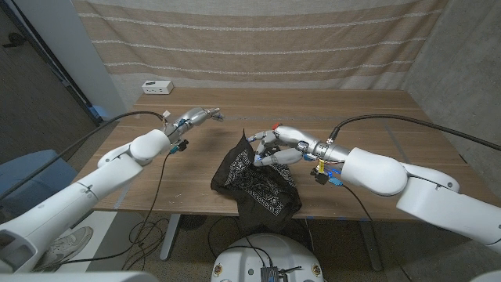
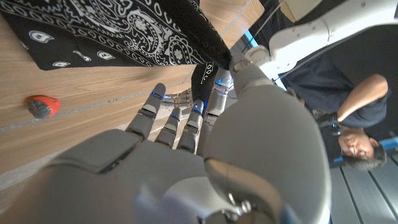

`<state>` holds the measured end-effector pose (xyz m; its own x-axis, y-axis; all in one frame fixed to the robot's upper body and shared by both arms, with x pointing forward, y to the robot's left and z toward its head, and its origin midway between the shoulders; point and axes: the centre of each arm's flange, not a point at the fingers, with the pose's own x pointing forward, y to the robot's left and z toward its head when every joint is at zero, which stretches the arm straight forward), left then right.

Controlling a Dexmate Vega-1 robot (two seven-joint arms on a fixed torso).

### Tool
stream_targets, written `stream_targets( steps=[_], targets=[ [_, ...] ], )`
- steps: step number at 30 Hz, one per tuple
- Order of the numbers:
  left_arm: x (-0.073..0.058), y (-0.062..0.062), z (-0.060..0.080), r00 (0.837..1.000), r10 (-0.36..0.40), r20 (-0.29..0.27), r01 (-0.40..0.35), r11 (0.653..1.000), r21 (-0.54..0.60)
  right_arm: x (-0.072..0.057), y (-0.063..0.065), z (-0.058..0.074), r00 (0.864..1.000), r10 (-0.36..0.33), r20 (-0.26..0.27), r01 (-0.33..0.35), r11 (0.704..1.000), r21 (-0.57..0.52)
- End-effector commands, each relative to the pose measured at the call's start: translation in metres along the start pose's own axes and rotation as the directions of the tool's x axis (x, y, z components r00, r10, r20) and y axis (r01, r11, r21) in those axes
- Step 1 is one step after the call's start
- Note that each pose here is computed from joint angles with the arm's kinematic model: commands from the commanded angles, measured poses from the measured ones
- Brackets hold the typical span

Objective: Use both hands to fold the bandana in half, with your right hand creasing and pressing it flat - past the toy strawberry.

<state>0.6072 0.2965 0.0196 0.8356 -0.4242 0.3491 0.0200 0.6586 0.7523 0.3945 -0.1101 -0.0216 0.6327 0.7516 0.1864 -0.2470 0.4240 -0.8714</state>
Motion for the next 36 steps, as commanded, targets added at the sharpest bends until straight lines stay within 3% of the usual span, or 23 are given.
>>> stream_targets(
  steps=[1,3,5,6,8,9,12,13,16,18,19,20,21,22,23,24,26,29,36],
  targets=[
    [0.042,-0.050,0.039,0.742,-0.647,0.175,0.670,0.716,-0.196,0.014,0.008,-0.033,0.879,-0.045,-0.474,-0.056,0.979,-0.196],
    [0.045,-0.055,0.046,0.721,-0.659,0.214,0.693,0.694,-0.196,0.016,0.010,-0.033,0.848,-0.080,-0.523,-0.059,0.968,-0.243],
    [0.045,-0.056,0.051,0.723,-0.652,0.228,0.690,0.700,-0.183,0.019,0.013,-0.034,0.799,-0.113,-0.590,-0.081,0.953,-0.292],
    [0.045,-0.055,0.053,0.724,-0.650,0.232,0.688,0.703,-0.177,0.020,0.014,-0.035,0.793,-0.110,-0.600,-0.098,0.947,-0.304],
    [0.044,-0.053,0.053,0.736,-0.632,0.242,0.674,0.715,-0.184,0.021,0.016,-0.038,0.779,-0.103,-0.619,-0.136,0.936,-0.326],
    [0.044,-0.051,0.052,0.743,-0.623,0.244,0.667,0.721,-0.189,0.022,0.016,-0.041,0.761,-0.101,-0.641,-0.148,0.935,-0.323],
    [0.042,-0.046,0.048,0.766,-0.593,0.248,0.640,0.739,-0.210,0.022,0.014,-0.045,0.670,-0.111,-0.734,-0.172,0.939,-0.299],
    [0.042,-0.045,0.047,0.773,-0.583,0.250,0.632,0.745,-0.216,0.022,0.014,-0.045,0.648,-0.113,-0.753,-0.175,0.941,-0.291],
    [0.040,-0.040,0.047,0.785,-0.565,0.254,0.616,0.758,-0.217,0.022,0.010,-0.046,0.600,-0.108,-0.792,-0.187,0.945,-0.270],
    [0.038,-0.036,0.047,0.797,-0.544,0.263,0.598,0.770,-0.220,0.019,0.003,-0.049,0.592,-0.098,-0.800,-0.165,0.957,-0.240],
    [0.038,-0.036,0.047,0.797,-0.543,0.263,0.598,0.771,-0.220,0.019,0.003,-0.049,0.591,-0.097,-0.801,-0.166,0.957,-0.238],
    [0.036,-0.033,0.047,0.805,-0.529,0.269,0.587,0.778,-0.223,0.014,-0.001,-0.049,0.605,-0.116,-0.788,-0.121,0.964,-0.235],
    [0.036,-0.033,0.047,0.805,-0.529,0.269,0.586,0.779,-0.224,0.014,-0.001,-0.049,0.610,-0.117,-0.784,-0.118,0.964,-0.236],
    [0.035,-0.032,0.047,0.808,-0.522,0.272,0.581,0.782,-0.226,0.011,-0.003,-0.050,0.629,-0.114,-0.769,-0.093,0.971,-0.220],
    [0.034,-0.031,0.048,0.814,-0.508,0.282,0.572,0.788,-0.229,0.006,-0.006,-0.053,0.668,-0.129,-0.733,-0.037,0.978,-0.206],
    [0.033,-0.030,0.048,0.816,-0.501,0.286,0.567,0.791,-0.230,0.005,-0.007,-0.054,0.694,-0.148,-0.705,-0.008,0.977,-0.213],
    [0.032,-0.029,0.049,0.823,-0.485,0.294,0.554,0.801,-0.228,0.003,-0.007,-0.057,0.730,-0.189,-0.657,0.050,0.973,-0.225],
    [0.029,-0.027,0.049,0.838,-0.452,0.307,0.527,0.816,-0.237,0.000,-0.005,-0.059,0.769,-0.256,-0.585,0.132,0.960,-0.247],
    [0.016,-0.020,0.048,0.878,-0.332,0.346,0.434,0.857,-0.280,-0.007,-0.006,-0.065,0.807,-0.379,-0.454,0.289,0.923,-0.256]
  ],
)
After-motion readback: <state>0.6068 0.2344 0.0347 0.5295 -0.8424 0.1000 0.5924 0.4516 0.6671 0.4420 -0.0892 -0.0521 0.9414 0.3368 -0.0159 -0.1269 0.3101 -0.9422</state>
